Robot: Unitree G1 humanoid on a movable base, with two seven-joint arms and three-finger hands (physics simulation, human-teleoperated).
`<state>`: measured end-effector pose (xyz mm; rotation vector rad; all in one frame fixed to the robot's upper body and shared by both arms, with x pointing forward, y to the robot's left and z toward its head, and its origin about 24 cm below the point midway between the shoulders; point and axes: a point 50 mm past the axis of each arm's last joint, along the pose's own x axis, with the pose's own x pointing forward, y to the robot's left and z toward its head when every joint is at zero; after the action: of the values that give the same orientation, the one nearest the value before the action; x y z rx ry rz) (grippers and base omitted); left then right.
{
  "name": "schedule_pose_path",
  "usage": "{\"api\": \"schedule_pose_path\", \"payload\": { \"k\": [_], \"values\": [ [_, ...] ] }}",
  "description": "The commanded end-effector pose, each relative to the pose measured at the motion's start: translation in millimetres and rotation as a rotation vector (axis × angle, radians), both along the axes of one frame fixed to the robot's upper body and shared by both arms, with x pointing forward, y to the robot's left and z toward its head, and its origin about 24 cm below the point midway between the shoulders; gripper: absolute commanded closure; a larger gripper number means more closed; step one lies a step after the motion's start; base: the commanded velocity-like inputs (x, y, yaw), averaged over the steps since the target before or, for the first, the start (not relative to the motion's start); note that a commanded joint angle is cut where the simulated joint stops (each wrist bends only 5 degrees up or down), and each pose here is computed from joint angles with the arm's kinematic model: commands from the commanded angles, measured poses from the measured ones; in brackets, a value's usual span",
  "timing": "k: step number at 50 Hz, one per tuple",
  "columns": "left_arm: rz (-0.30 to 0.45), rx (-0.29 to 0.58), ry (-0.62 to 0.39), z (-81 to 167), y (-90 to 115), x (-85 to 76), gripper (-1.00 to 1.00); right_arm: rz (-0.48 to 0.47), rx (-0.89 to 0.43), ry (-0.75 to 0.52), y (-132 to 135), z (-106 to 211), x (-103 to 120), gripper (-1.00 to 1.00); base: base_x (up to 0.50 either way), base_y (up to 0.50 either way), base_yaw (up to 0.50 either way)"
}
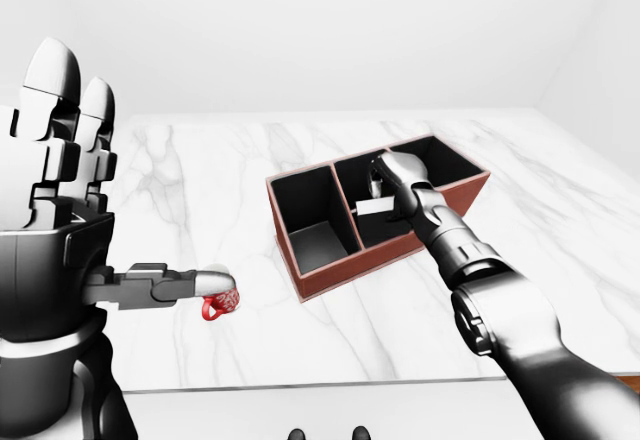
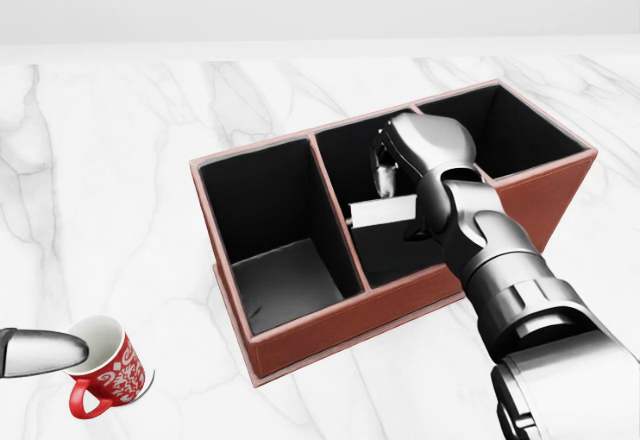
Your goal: Pick up the book and place it in the back compartment of the caddy.
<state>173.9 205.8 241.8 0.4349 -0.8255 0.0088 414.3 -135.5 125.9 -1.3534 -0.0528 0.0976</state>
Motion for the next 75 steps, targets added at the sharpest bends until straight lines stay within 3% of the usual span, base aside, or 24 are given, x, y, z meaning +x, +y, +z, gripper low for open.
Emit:
{"api": "schedule_pose_path", "payload": {
  "k": [1,36,75],
  "values": [
    [-0.003,-0.002,0.008,-1.3,-0.6,1.6,-0.95,-0.013,0.027,-0.068,4.1,3.8,0.4,1.00,0.00,0.00,0.00],
    [-0.001,-0.002,0.012,-1.9,-0.4,1.8,-0.95,-0.005,-0.067,-0.225,6.7,25.8,4.3,1.00,0.00,0.00,0.00],
    [-0.009,0.000,0.001,-0.2,-2.0,1.6,-0.95,-0.012,-0.099,-0.208,4.3,-5.4,-5.2,1.00,0.00,0.00,0.00]
  ]
}}
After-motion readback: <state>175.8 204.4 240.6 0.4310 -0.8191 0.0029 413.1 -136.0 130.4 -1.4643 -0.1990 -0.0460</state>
